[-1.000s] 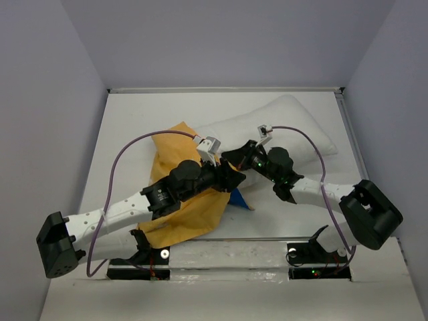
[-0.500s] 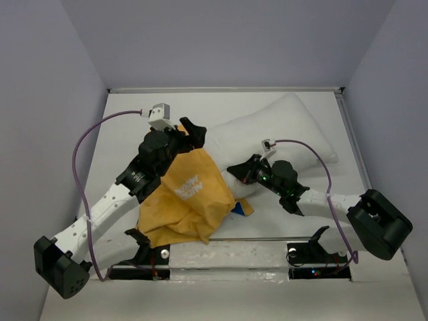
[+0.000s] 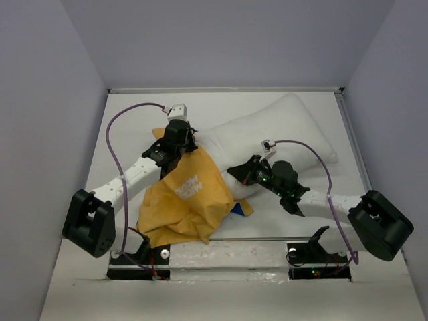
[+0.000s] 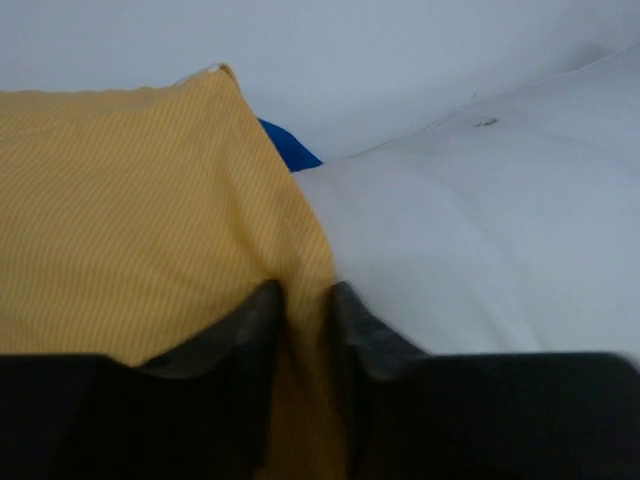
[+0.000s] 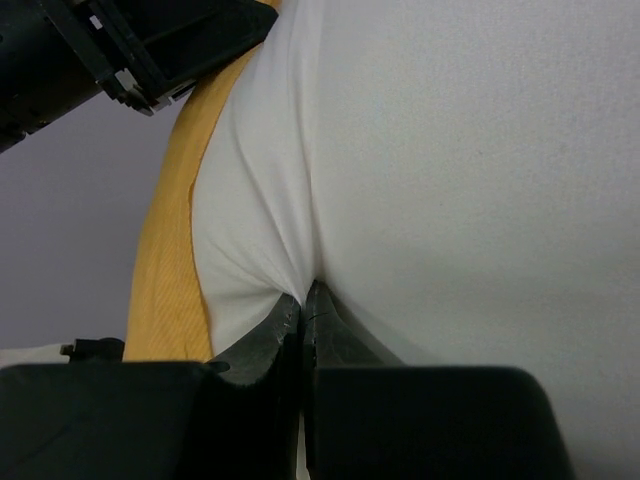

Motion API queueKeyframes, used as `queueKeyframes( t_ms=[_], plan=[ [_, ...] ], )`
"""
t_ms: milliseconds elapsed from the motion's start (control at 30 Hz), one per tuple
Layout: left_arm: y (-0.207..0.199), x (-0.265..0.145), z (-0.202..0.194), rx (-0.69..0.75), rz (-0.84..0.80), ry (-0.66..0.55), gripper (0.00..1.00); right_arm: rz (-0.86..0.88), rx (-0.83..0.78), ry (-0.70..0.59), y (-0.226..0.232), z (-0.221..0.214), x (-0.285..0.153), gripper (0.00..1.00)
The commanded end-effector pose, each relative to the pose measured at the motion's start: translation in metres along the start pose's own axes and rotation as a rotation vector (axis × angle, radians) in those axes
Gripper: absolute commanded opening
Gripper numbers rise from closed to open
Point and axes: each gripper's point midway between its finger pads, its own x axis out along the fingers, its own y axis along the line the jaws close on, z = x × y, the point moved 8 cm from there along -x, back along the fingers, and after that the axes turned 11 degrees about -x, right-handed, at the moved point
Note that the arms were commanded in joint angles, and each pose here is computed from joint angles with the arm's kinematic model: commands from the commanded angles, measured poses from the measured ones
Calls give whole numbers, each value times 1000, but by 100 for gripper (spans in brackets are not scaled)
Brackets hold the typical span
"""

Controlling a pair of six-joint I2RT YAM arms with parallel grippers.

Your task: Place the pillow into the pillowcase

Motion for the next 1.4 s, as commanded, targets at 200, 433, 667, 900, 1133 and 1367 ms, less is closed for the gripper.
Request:
queueKeyframes(
  t_ms=[200,433,667,900,1133,1367],
  plan=[
    [-78,10,48,-24,-266,-103,0,-51,-33,30,9,-19,5,0],
    [-185,11,59,95,-596,-30,0,-27,-29,-52,63,-17,18,0],
    [-168,3,53,164,-533,5,13,-50,-87,-89,78,-8,30,0],
    [-157,-1,52,197,-501,2,57,-72,-100,-98,73,3,20,0],
    [-148,-11,71,275,-393,-96,72,-87,-110,-75,60,9,9,6],
    [-133,22,47,384,-215,-9,68,-71,-170,-33,57,18,0,23]
  ],
)
